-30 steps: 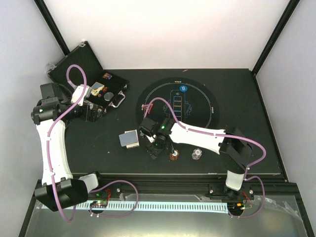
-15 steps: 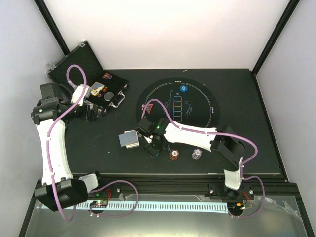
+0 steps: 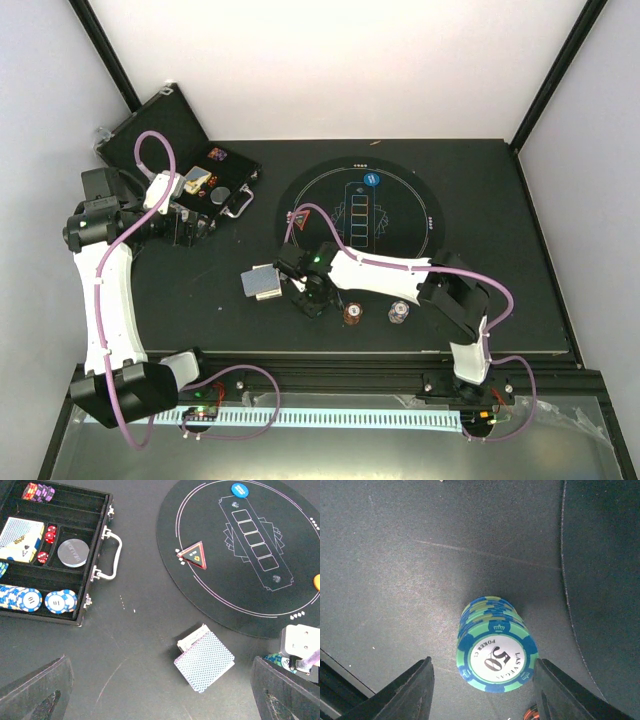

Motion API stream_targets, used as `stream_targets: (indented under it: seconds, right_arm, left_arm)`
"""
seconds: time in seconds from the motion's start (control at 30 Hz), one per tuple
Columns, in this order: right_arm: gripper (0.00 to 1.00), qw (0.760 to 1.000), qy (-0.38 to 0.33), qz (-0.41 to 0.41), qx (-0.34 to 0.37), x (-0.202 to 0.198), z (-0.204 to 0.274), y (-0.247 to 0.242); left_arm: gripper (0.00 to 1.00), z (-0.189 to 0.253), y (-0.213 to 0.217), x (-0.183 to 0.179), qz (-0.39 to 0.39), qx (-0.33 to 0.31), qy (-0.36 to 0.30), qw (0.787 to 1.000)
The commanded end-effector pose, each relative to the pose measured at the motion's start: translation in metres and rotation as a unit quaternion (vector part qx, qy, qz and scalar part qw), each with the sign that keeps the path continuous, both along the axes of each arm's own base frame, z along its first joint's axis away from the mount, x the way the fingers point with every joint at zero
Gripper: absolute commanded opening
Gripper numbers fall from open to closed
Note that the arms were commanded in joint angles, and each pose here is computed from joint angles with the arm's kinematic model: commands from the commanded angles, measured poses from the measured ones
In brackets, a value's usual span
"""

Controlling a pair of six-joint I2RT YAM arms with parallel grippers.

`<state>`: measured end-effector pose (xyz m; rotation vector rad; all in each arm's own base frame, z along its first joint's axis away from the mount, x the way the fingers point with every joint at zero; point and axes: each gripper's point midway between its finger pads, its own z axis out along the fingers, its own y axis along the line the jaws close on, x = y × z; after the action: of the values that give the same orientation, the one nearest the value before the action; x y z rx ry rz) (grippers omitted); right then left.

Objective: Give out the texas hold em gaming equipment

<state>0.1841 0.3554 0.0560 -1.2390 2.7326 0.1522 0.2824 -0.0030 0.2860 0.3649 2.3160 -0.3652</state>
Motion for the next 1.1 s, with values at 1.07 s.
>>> stream_targets:
  seconds: [1.07]
  right_arm:
    - [0.59, 0.999, -0.041, 0.006, -0.001, 0.012, 0.024, 0.002]
  left_arm:
    - [0.99, 0.017, 0.006, 0.002, 0.004, 0.024, -0.029, 0.999]
